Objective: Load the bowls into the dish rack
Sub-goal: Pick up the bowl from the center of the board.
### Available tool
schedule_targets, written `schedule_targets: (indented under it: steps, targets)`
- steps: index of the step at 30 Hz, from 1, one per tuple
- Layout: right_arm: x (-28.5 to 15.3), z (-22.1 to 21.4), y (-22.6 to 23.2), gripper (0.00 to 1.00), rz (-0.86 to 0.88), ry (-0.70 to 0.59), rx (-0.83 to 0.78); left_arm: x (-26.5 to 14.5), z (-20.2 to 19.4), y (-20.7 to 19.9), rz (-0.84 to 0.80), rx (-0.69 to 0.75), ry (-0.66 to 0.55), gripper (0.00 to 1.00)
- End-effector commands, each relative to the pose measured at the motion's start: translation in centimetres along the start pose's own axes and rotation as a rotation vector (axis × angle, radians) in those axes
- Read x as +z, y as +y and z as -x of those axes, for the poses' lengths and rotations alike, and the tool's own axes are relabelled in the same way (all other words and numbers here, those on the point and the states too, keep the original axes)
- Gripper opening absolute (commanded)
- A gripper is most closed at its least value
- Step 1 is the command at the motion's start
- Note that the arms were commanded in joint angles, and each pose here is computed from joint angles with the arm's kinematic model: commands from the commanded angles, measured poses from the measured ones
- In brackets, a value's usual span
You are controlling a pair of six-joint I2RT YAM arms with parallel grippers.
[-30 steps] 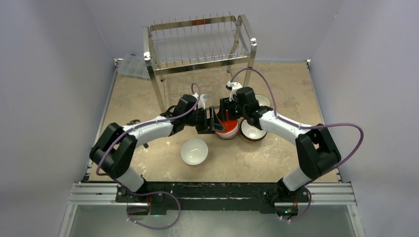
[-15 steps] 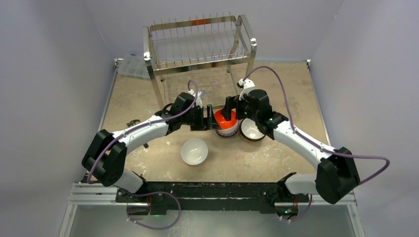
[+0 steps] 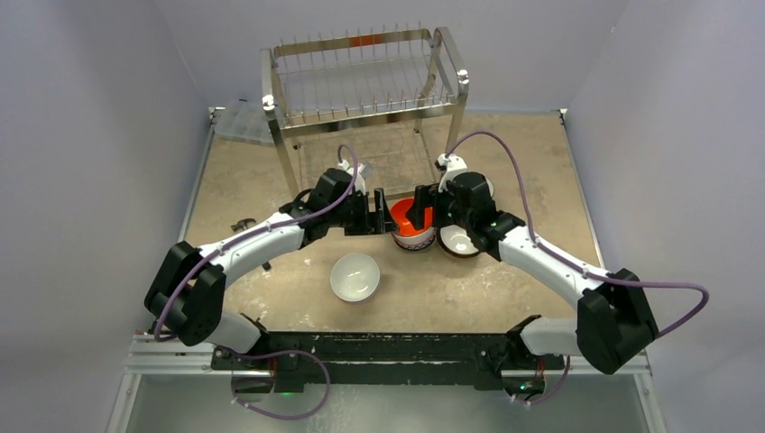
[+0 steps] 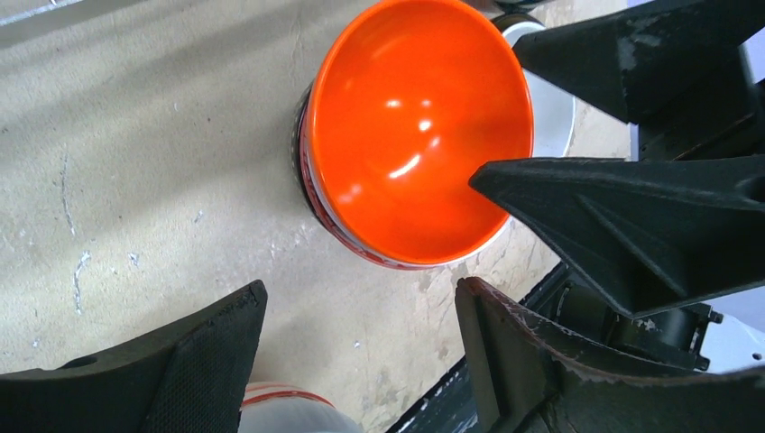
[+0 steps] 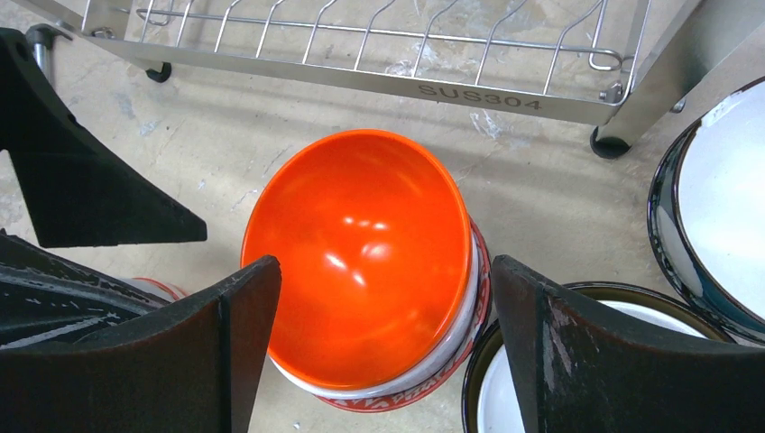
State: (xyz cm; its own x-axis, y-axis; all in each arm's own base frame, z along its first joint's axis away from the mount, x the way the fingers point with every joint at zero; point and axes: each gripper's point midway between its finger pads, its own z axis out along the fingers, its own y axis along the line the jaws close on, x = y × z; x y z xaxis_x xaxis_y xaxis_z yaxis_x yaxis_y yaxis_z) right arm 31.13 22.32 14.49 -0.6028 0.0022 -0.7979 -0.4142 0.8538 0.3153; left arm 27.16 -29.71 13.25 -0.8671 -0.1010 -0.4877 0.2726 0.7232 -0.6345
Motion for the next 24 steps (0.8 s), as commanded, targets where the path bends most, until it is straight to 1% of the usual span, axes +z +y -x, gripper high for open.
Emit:
schedule_targets:
  steps: [1,5,8,9,10,11,14,15,21,23,24]
  targets:
    - [0.2,0.0,-0.2,0.87,-0.022,-0.004,0.038,0.4,2.0,-0.8,-0.025,-0.014,-0.088,0.74]
    - [-0.4,0.3,0.1,0.88,-0.013,-0.019,0.044,1.7,2.8,-0.8,-0.031,-0.039,-0.097,0.65]
    - [-1.3,0.9,0.1,0.92,-0.017,-0.048,0.037,2.8,3.0,-0.4,-0.016,-0.044,-0.085,0.57]
    - [-1.6,1.1,0.0,0.95,-0.018,-0.058,0.036,3.1,3.1,-0.3,-0.012,-0.041,-0.084,0.54]
    - [-1.9,1.2,-0.1,0.98,-0.024,-0.066,0.038,3.5,3.2,-0.1,-0.006,-0.039,-0.082,0.50]
    - [-2.2,1.4,-0.1,0.99,-0.029,-0.076,0.040,3.7,3.3,0.0,-0.001,-0.036,-0.081,0.46]
    - [-2.9,1.7,-0.2,0.99,-0.036,-0.090,0.053,4.2,4.0,-0.5,-0.025,-0.026,-0.102,0.33]
    - [-3.0,1.8,-0.3,0.99,-0.036,-0.092,0.056,4.2,4.1,-0.6,-0.029,-0.022,-0.104,0.27]
    - [-3.1,1.9,0.0,0.99,-0.020,-0.089,0.093,2.9,5.4,-1.4,-0.028,0.001,-0.153,0.00]
    - [-3.0,1.9,0.4,0.99,-0.003,-0.076,0.108,2.3,5.9,-1.7,-0.025,0.018,-0.174,0.00]
    - [-3.0,1.9,0.6,0.99,0.003,-0.067,0.116,1.9,5.7,-1.5,-0.006,0.020,-0.166,0.00]
